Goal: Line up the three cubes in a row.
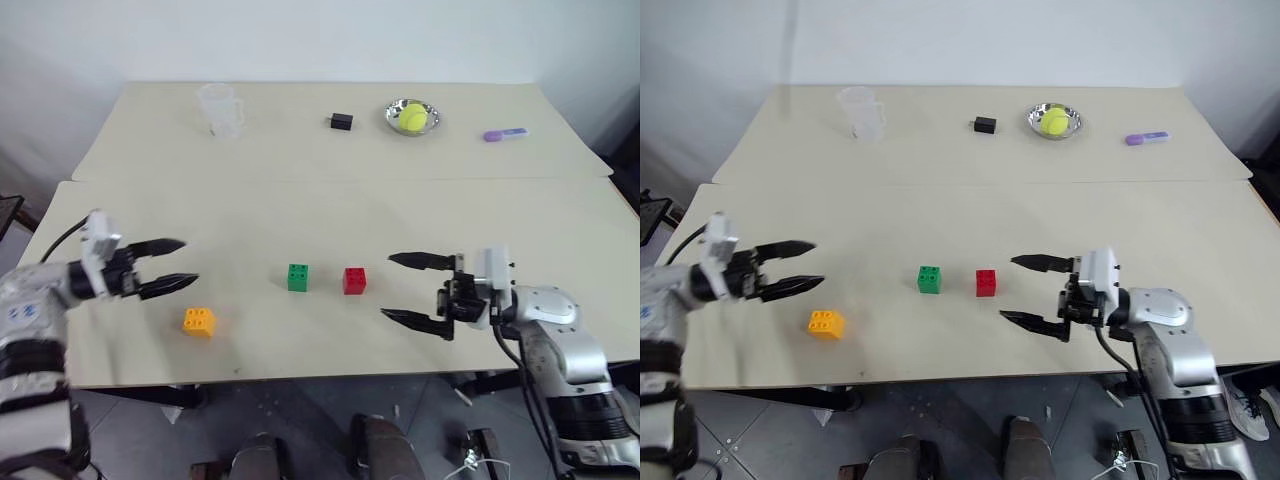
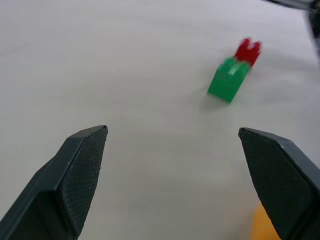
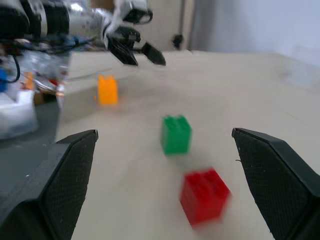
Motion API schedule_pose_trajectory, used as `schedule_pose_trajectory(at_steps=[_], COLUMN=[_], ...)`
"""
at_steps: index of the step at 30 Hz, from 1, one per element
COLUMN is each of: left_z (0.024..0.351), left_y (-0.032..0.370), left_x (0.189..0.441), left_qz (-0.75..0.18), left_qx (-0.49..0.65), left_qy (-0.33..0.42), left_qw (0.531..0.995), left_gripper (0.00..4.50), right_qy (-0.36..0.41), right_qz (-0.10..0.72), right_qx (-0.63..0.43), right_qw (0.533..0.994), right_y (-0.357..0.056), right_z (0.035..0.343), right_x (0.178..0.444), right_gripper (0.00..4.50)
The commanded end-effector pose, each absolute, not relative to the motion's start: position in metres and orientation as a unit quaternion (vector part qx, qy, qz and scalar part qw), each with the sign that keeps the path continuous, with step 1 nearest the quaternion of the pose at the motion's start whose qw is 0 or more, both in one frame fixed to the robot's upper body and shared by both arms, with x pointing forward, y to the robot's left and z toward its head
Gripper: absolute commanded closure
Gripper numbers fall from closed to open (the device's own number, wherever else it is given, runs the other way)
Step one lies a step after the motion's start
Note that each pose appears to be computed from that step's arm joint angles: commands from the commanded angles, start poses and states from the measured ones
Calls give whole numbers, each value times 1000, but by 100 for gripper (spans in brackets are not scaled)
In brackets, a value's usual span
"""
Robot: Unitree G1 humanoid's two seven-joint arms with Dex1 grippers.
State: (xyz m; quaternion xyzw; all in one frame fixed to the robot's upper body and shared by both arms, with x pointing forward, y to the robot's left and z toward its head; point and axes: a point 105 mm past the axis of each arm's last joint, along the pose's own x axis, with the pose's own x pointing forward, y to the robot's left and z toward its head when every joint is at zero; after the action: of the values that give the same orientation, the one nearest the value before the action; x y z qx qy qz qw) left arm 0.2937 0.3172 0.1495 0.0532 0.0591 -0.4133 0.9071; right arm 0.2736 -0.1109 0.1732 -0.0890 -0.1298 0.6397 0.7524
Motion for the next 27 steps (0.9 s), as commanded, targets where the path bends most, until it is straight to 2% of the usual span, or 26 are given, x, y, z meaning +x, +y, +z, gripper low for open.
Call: schedule_pose_trajectory(at_steps=[1, 4, 8, 11, 15, 21, 24, 27], left_z=[161, 144, 139, 140, 135, 114, 111, 111], left_y=[344, 347, 330, 307, 272, 259, 262, 262], left_x=[259, 228, 222, 226, 250, 259, 262, 270], left_qz=[-362, -351, -378, -429, -502, -571, -583, -583], left_qx=[50, 24, 62, 88, 130, 185, 199, 213], left_qy=[42, 77, 88, 84, 81, 120, 126, 117], left_qw=[930, 933, 920, 895, 851, 791, 778, 775], left_gripper=[2, 2, 2, 2, 2, 2, 2, 61], right_qy=[-130, -122, -140, -140, -115, -97, -89, -84], right_qz=[677, 697, 695, 691, 686, 670, 660, 652], right_qx=[-104, -129, -130, -134, -140, -154, -164, -167], right_qw=[717, 694, 693, 696, 705, 719, 728, 735], right_y=[-94, -86, -84, -87, -100, -111, -116, -120], right_z=[174, 169, 176, 176, 172, 169, 168, 166], right_x=[265, 262, 263, 262, 259, 258, 259, 259], right_gripper=[0, 0, 0, 0, 0, 0, 0, 0])
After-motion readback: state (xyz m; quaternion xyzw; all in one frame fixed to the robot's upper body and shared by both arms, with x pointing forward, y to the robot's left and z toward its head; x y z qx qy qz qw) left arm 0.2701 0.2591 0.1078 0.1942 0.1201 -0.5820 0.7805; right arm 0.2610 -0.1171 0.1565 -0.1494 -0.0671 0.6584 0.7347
